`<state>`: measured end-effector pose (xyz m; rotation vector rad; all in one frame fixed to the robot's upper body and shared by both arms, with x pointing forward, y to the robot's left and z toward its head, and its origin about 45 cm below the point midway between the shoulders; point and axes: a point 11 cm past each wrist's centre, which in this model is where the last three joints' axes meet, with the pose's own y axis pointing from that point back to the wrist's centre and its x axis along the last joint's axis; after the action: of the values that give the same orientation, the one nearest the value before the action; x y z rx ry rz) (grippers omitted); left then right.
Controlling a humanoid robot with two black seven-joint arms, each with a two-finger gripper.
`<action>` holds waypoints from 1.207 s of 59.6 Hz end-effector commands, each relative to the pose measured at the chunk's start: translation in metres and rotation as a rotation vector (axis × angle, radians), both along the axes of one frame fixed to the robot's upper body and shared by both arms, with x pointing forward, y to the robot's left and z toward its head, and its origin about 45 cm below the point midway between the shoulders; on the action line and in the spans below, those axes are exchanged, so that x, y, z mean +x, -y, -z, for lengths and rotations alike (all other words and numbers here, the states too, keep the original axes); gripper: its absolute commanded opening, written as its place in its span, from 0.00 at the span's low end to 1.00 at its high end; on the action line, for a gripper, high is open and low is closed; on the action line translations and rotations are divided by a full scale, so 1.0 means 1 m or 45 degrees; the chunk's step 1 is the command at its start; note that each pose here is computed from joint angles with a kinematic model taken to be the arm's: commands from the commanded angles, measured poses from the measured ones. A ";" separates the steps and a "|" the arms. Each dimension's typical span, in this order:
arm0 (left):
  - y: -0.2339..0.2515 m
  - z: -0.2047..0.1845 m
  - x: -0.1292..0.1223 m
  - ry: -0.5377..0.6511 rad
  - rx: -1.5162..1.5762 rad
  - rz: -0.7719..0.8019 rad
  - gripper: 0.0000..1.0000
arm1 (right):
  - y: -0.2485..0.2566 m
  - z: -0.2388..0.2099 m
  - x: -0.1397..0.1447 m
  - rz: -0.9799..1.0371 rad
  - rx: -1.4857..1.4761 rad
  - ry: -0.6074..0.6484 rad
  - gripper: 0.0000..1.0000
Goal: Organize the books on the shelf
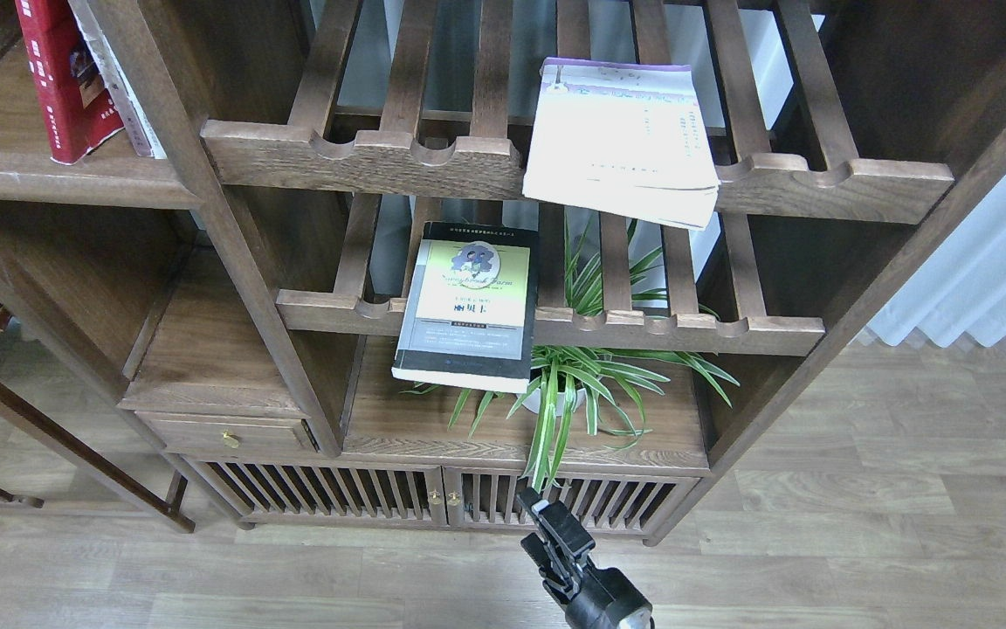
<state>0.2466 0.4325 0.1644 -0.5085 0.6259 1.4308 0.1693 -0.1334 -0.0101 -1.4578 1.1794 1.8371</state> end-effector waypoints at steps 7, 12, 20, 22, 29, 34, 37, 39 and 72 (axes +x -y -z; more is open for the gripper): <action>-0.022 0.039 -0.020 -0.157 -0.018 -0.095 1.00 | -0.004 -0.019 0.029 0.009 0.028 0.092 0.99; -0.030 0.054 -0.029 -0.218 -0.023 -0.134 1.00 | -0.002 -0.027 0.047 0.024 0.029 0.140 0.99; -0.040 0.068 -0.039 -0.276 -0.026 -0.178 1.00 | -0.004 -0.043 0.070 0.026 0.042 0.213 0.99; -0.043 0.069 -0.040 -0.281 -0.024 -0.189 1.00 | -0.005 -0.046 0.072 0.029 0.050 0.224 0.99; -0.047 0.070 -0.043 -0.288 -0.018 -0.204 1.00 | -0.006 -0.051 0.074 0.039 0.063 0.237 0.99; -0.048 0.071 -0.046 -0.296 -0.024 -0.209 1.00 | -0.004 -0.055 0.080 0.065 0.073 0.253 0.99; -0.048 0.072 -0.047 -0.298 -0.031 -0.209 1.00 | -0.003 -0.061 0.086 0.077 0.084 0.274 0.99; -0.048 0.072 -0.047 -0.298 -0.031 -0.209 1.00 | -0.003 -0.062 0.087 0.077 0.084 0.278 0.99; -0.051 0.072 -0.051 -0.301 -0.029 -0.225 1.00 | -0.026 -0.068 0.063 -0.038 0.128 0.289 0.99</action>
<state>0.1973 0.4829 0.0931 -0.4240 0.8013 1.6640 0.2281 -0.1059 0.0542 -1.5851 0.9499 1.6886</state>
